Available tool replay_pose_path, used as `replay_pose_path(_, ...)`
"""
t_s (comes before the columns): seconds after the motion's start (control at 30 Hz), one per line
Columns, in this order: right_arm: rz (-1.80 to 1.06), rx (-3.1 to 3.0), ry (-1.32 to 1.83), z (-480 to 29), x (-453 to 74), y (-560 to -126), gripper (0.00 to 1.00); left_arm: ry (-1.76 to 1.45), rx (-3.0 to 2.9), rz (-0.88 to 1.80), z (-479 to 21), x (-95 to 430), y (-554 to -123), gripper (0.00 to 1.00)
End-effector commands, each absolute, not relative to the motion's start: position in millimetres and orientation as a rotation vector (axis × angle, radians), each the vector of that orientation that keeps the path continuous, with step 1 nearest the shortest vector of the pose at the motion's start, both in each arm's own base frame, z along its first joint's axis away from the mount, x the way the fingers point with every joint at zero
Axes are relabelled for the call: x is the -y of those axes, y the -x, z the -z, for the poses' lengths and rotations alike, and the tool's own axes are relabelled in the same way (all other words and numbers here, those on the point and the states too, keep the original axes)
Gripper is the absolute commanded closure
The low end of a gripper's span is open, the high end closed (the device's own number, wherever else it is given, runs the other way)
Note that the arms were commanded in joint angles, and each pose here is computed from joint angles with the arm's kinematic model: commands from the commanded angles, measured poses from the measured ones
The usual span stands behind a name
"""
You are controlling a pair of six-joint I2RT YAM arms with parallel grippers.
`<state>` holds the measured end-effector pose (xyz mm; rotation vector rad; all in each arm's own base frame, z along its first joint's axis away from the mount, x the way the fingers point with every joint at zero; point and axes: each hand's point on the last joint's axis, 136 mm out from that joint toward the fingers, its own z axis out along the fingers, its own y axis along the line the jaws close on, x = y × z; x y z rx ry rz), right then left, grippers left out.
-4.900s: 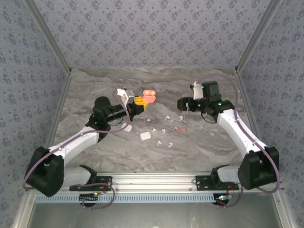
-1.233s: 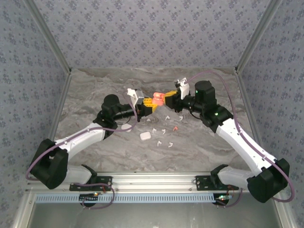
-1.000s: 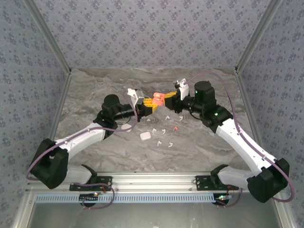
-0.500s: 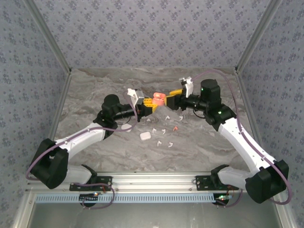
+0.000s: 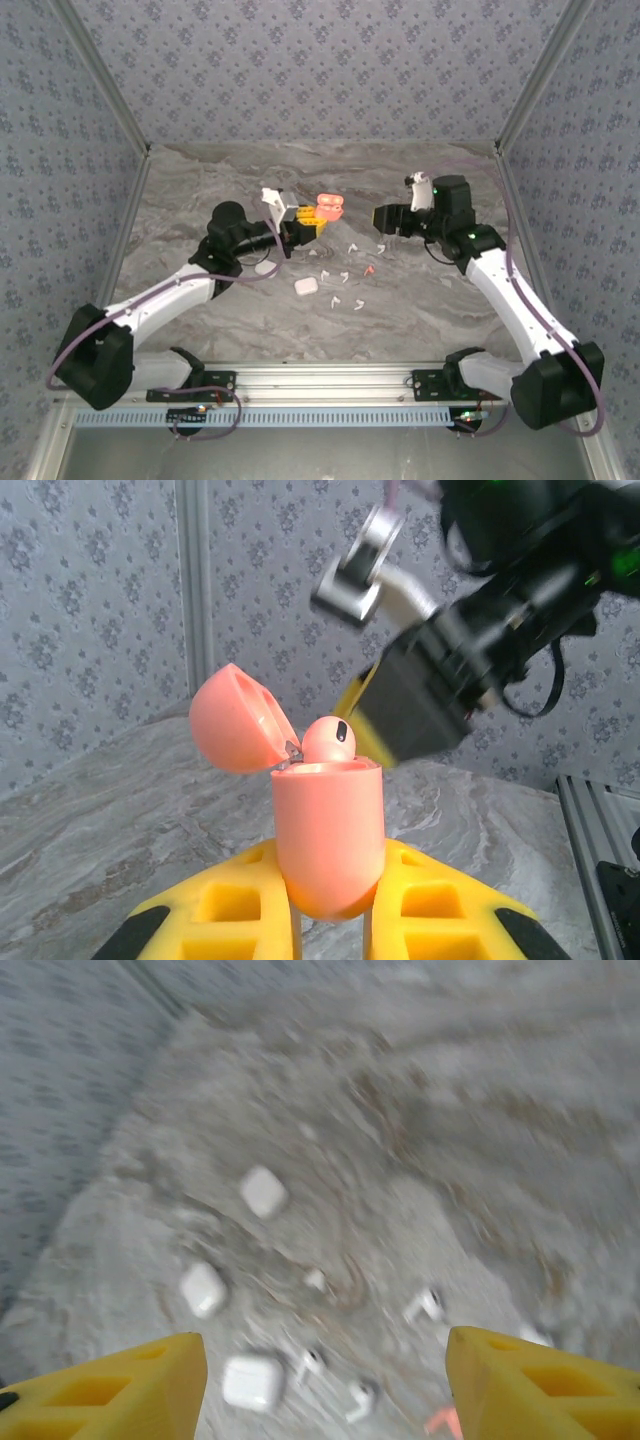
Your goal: Insert the wireless bluetooth earbuds into the charging case
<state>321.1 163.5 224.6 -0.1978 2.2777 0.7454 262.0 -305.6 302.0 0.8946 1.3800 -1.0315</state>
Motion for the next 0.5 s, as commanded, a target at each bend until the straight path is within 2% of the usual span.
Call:
replay_pose_path(0.0,-0.583,-2.610,0.036,-144,-146,-296,0.35,-0.887,-1.371,0.971,-304,295,-255,1.00)
replay_pose_path(0.2,-0.516,-2.746,0.090,-77,-162,-287,0.40,-0.867,-1.392,0.933,-299,284,-251,1.00)
replay_pose_path(0.47,-0.533,-2.771,0.158,-41,-172,-303,0.48,-0.873,-1.389,0.927,-300,284,-250,1.00)
